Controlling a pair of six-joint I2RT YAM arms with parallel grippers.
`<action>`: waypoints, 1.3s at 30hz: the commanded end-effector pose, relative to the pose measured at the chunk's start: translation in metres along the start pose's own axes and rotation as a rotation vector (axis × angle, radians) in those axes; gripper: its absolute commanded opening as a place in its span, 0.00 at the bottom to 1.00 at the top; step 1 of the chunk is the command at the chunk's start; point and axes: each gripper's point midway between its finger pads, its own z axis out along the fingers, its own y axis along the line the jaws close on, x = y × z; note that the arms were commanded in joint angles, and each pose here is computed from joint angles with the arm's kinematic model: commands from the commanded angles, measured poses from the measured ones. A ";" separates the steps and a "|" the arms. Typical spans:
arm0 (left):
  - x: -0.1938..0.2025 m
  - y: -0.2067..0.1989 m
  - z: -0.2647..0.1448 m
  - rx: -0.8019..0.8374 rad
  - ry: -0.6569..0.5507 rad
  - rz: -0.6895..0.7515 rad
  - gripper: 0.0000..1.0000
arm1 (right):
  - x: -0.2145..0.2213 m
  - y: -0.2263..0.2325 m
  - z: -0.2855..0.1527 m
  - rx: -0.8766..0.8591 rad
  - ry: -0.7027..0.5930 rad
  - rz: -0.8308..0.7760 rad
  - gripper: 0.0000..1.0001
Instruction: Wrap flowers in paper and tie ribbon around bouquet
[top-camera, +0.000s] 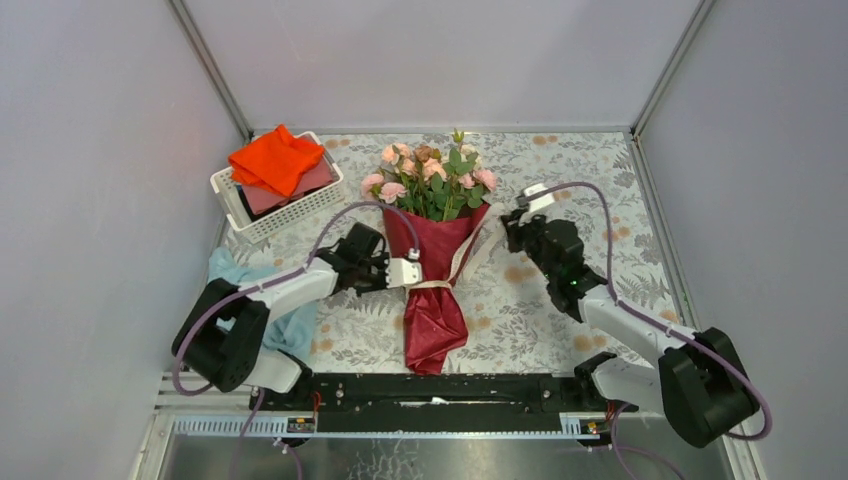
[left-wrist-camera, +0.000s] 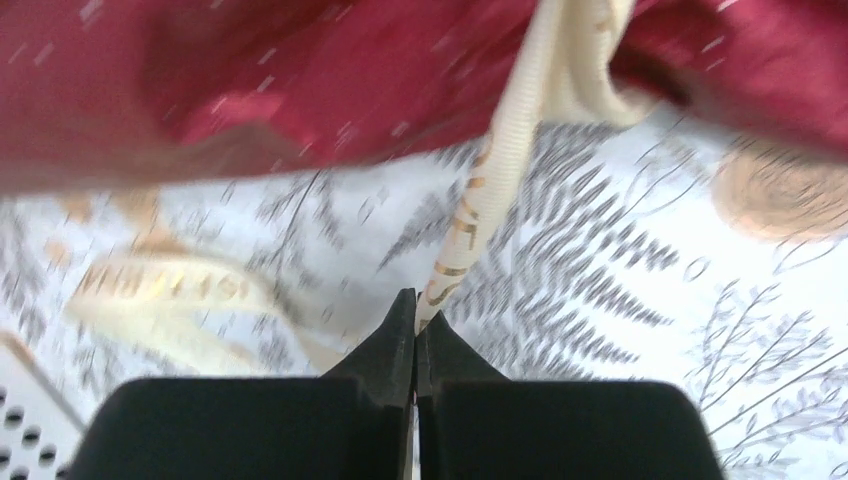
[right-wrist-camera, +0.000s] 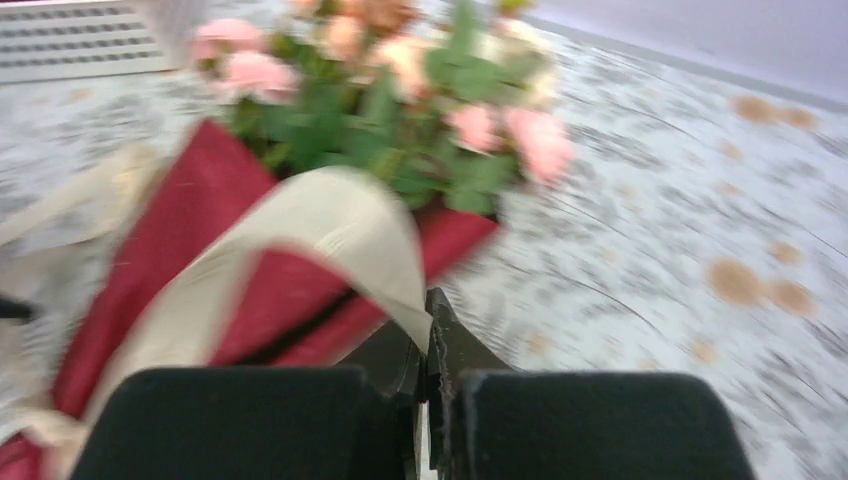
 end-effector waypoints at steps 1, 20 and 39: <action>0.022 0.017 -0.027 -0.102 0.024 -0.106 0.00 | 0.019 -0.083 -0.026 0.307 -0.004 0.095 0.00; 0.183 -0.018 -0.038 -0.066 0.390 -0.384 0.00 | 0.109 -0.240 -0.143 0.908 -0.108 0.673 0.00; 0.025 0.028 -0.081 -0.077 -0.073 -0.430 0.00 | 0.072 -0.148 -0.063 0.440 0.192 0.480 0.00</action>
